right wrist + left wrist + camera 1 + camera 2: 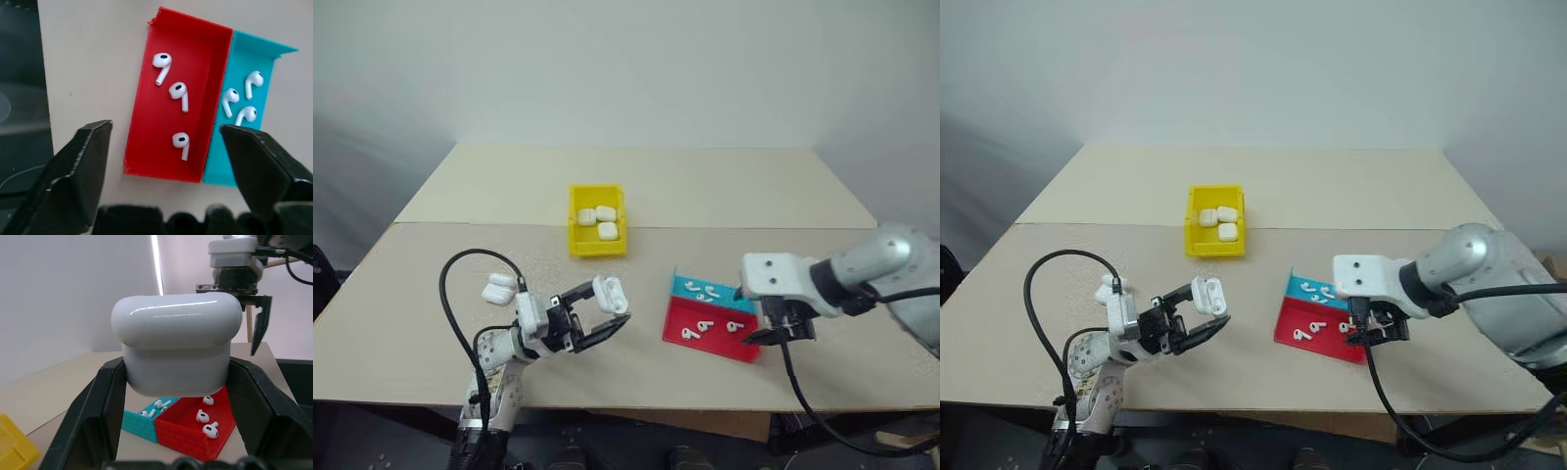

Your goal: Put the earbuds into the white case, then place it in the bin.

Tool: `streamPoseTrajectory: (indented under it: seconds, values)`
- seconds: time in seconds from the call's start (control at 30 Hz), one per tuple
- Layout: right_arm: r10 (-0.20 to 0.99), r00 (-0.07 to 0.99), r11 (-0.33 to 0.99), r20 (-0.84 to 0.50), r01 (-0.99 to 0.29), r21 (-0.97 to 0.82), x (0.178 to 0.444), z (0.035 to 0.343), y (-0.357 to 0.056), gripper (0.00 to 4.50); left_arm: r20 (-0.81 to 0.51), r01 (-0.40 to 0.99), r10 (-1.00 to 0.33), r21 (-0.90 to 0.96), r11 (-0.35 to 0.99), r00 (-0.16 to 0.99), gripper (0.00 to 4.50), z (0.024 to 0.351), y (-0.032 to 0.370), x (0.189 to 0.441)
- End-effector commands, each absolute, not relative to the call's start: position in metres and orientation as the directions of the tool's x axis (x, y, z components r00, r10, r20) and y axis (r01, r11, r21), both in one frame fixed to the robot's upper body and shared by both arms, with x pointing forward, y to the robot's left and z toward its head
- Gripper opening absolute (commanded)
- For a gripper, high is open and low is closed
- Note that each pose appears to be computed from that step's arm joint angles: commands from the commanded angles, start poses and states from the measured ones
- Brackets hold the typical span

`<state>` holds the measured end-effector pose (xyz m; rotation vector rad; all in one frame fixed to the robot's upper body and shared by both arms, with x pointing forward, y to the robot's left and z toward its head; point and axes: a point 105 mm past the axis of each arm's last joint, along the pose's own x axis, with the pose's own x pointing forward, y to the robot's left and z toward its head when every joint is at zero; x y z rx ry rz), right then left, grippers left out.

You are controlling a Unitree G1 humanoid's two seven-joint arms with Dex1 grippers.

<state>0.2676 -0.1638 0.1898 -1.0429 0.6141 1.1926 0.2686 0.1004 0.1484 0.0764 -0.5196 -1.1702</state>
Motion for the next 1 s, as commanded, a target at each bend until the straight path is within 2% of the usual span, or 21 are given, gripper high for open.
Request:
streamPoseTrajectory:
  seconds: [0.03,0.07,0.27,0.5,1.0]
  values:
    - [0.405,0.302,-0.004,-0.863,-0.943,-0.332,0.275,0.188,-0.162,2.94,0.347,0.853,-0.895,0.337,0.398,0.281,2.77,0.15,0.099,0.265]
    - [0.407,0.303,0.002,-0.861,-0.943,-0.332,0.279,0.186,-0.16,2.63,0.346,0.854,-0.895,0.336,0.398,0.281,2.77,0.15,0.1,0.263]
    - [0.357,0.299,-0.082,-0.885,-0.934,-0.349,0.298,0.168,-0.15,2.63,0.345,0.84,-0.905,0.388,0.38,0.25,2.77,0.153,0.107,0.251]
    - [0.343,0.302,-0.263,-0.889,-0.878,-0.4,0.319,0.158,-0.135,2.63,0.323,0.833,-0.914,0.413,0.369,0.245,2.77,0.152,0.109,0.244]
    - [0.299,0.197,-0.44,-0.934,-0.84,-0.318,0.328,0.144,-0.12,2.63,0.305,0.801,-0.908,0.444,0.401,0.286,2.77,0.156,0.116,0.247]
